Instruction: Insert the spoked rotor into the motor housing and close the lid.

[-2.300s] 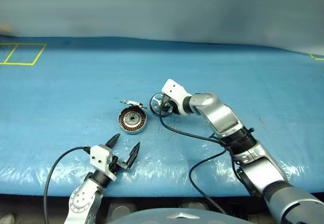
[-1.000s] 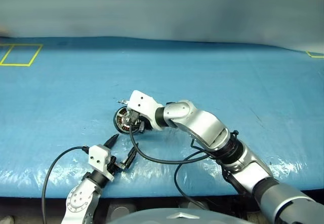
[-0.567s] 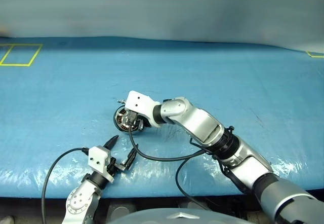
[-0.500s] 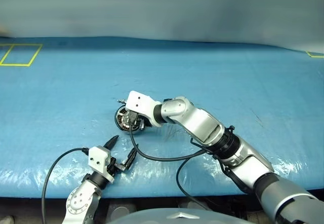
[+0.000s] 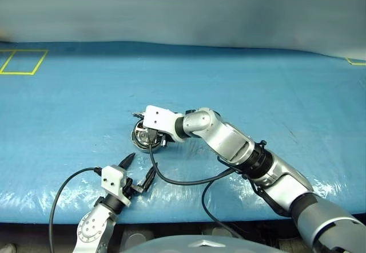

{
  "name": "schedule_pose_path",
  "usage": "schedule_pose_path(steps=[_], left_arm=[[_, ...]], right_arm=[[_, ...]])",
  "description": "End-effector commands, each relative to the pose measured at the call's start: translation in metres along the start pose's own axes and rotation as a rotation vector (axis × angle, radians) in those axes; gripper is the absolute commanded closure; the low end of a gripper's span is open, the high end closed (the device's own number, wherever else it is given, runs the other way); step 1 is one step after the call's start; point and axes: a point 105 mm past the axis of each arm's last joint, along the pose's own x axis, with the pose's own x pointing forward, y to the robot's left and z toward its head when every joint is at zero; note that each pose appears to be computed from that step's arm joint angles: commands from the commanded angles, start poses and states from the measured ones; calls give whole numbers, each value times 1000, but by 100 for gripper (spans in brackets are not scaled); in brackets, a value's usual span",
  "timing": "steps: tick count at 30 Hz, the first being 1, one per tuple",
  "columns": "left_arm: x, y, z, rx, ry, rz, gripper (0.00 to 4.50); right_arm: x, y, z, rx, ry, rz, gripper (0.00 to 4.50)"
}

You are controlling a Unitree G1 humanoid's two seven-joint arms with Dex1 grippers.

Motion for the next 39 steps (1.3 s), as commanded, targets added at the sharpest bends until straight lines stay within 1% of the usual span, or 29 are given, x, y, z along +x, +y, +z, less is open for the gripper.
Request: schedule_pose_path(steps=[1,3,4,6,11,15,18,25,27,28,32,39], left_arm=[[1,-4,11,19,-44,-16,0],[1,-4,11,18,-44,-18,0],[1,-4,11,18,-44,-19,0],[1,-5,11,17,-43,-20,0],[2,-5,10,14,-39,-27,0],[2,-5,10,16,-38,-31,0],[3,-5,10,17,-38,-34,0],[3,-3,10,22,-37,-40,0],[3,-2,10,24,-35,-42,0],[3,-2,10,25,-34,-43,0],[4,-1,10,30,-29,-49,0],[4,2,11,44,-27,-51,0]], right_arm=[[0,5,10,-57,-24,17,321],[0,7,9,-55,-22,24,321],[1,8,9,-56,-22,24,265],[2,9,8,-59,-23,24,224],[-2,4,13,-33,-43,-11,58],[-8,2,16,24,-65,-34,58],[-12,4,19,78,-99,-49,122],[-11,8,21,302,-225,-136,357],[-3,8,16,354,-250,-197,423],[1,9,14,393,-260,-213,447],[14,12,7,482,-279,-248,447],[30,15,-8,514,-242,-283,447]])
